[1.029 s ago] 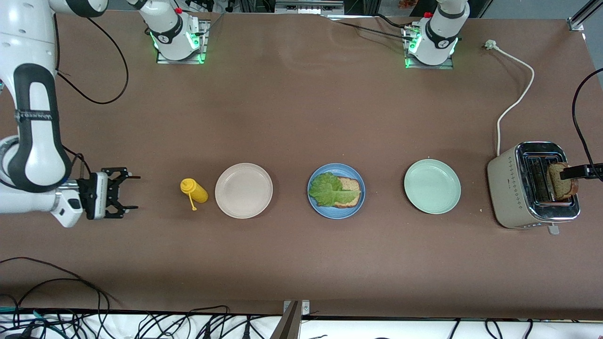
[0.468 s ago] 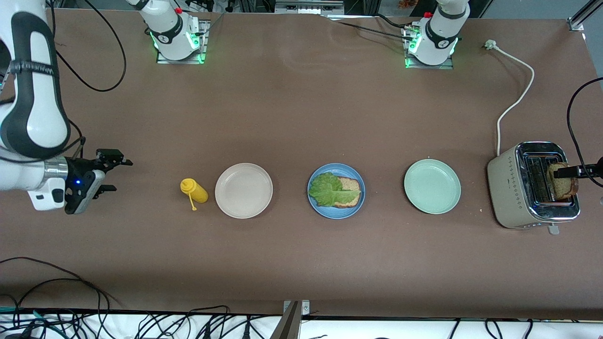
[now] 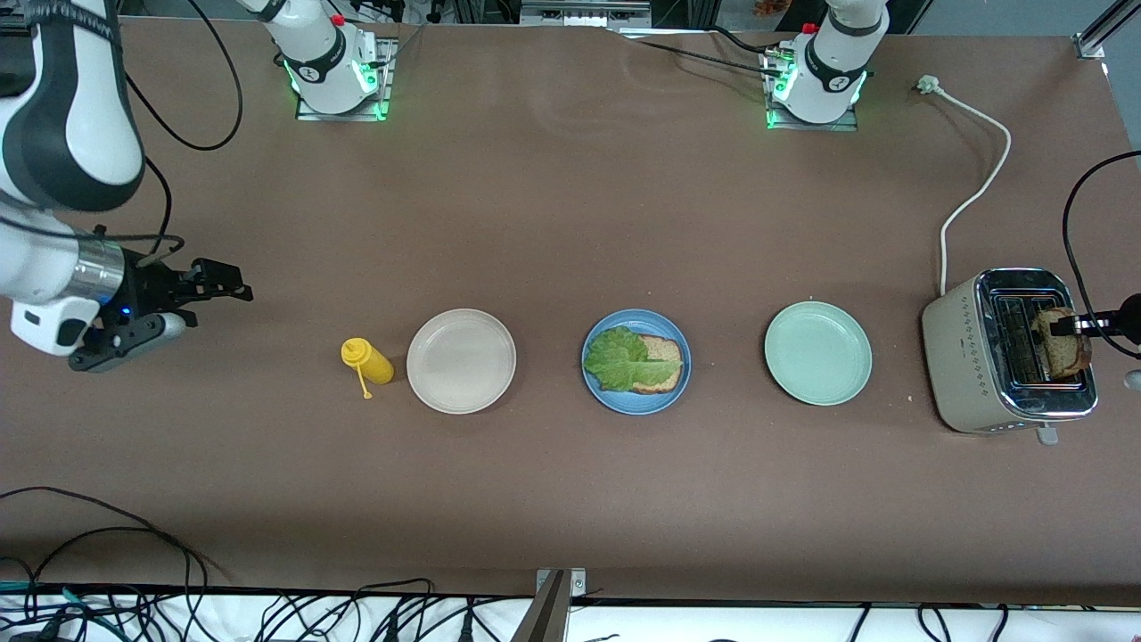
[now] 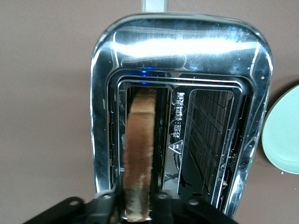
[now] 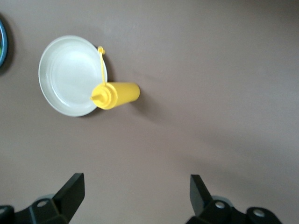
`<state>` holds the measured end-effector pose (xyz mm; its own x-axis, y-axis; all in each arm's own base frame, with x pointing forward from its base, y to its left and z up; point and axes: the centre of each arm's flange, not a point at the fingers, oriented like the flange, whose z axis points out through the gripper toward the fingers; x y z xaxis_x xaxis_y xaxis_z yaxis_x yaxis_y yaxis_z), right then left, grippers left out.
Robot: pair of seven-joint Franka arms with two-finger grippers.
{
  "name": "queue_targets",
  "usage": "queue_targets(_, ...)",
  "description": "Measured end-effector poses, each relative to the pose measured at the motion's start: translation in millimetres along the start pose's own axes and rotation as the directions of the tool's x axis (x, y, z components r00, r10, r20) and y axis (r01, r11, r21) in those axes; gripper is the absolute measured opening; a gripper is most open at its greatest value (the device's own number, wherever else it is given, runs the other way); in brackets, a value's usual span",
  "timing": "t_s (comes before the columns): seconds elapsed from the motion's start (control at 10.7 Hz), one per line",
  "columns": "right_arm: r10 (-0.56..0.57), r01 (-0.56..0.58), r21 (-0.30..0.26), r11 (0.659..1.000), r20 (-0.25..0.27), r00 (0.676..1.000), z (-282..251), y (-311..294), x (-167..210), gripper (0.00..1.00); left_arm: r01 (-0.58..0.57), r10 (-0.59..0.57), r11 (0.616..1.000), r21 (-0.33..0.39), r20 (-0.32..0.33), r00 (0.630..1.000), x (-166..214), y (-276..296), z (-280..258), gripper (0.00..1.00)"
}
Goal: Make sandwich in blue plate with both arms
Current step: 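Withdraw the right gripper while the left gripper grasps the toaster toast, then lift the toast slice out of the toaster with the left gripper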
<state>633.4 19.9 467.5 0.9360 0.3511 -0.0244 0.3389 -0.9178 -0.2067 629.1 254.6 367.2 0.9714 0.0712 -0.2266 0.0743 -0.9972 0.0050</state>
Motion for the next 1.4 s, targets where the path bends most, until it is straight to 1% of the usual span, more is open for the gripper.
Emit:
queue_targets(0.09, 0.006, -0.008, -0.055, 0.998, -0.048, 0.999, -18.7, -6.5, -4.3, 1.0, 0.001, -0.001, 1.0, 0.001, -0.003, 1.0, 0.1, -0.4, -0.5, 0.16)
queue_targets(0.19, -0.005, -0.005, -0.109, 0.994, -0.086, 0.996, -40.0, -10.9, -12.4, 1.0, 0.0, 0.0, 1.0, 0.001, -0.004, 1.0, 0.4, -0.1, -1.3, 0.14)
queue_targets(0.28, 0.016, -0.032, -0.131, 0.991, -0.121, 0.993, -62.5, -16.8, -22.1, 1.0, -0.002, 0.002, 1.0, 0.001, -0.008, 1.0, 0.8, 0.8, -3.0, 0.14)
queue_targets(0.37, 0.062, -0.083, -0.137, 0.987, -0.151, 0.987, -82.9, -23.3, -32.2, 1.0, -0.004, 0.004, 1.0, 0.003, -0.017, 1.0, 0.9, 2.6, -7.9, 0.14)
queue_targets(0.47, 0.109, -0.131, -0.128, 0.983, -0.165, 0.98, -98.7, -30.9, -42.6, 1.0, -0.007, 0.008, 1.0, 0.008, -0.031, 0.999, -0.6, 5.0, -17.4, 0.14)
queue_targets(0.65, 0.169, -0.189, -0.117, 0.975, -0.163, 0.972, -119.0, -35.5, -61.4, 1.0, -0.045, 0.047, 0.999, 0.028, -0.062, 0.997, -9.7, 9.3, -46.4, 0.14)
queue_targets(0.75, 0.183, -0.203, -0.112, 0.973, -0.161, 0.97, -125.9, -34.6, -69.4, 1.0, -0.056, 0.058, 0.998, 0.034, -0.059, 0.997, -18.8, 13.5, -64.2, 0.13)
queue_targets(0.84, 0.19, -0.209, -0.11, 0.972, -0.165, 0.968, -129.2, -33.7, -73.8, 1.0, -0.069, 0.072, 0.997, 0.042, -0.061, 0.996, -28.6, 21.9, -85.3, 0.09)
queue_targets(0.94, 0.195, -0.214, -0.109, 0.971, -0.161, 0.968, -127.5, -31.9, -75.0, 1.0, -0.085, 0.089, 0.995, 0.056, -0.069, 0.994, -37.5, 35.2, -106.7, 0.09)
queue_targets(1.22, 0.21, -0.227, -0.109, 0.968, -0.151, 0.966, -119.8, -25.1, -74.1, 1.0, -0.187, 0.191, 0.98, 0.073, -0.054, 0.98, -55.5, 106.8, -148.4, 0.09)
queue_targets(1.4, 0.208, -0.227, -0.123, 0.966, -0.149, 0.967, -119.9, -24.4, -74.4, 1.0, -0.292, 0.294, 0.954, 0.063, -0.031, 0.955, -58.0, 168.7, -156.7, 0.09)
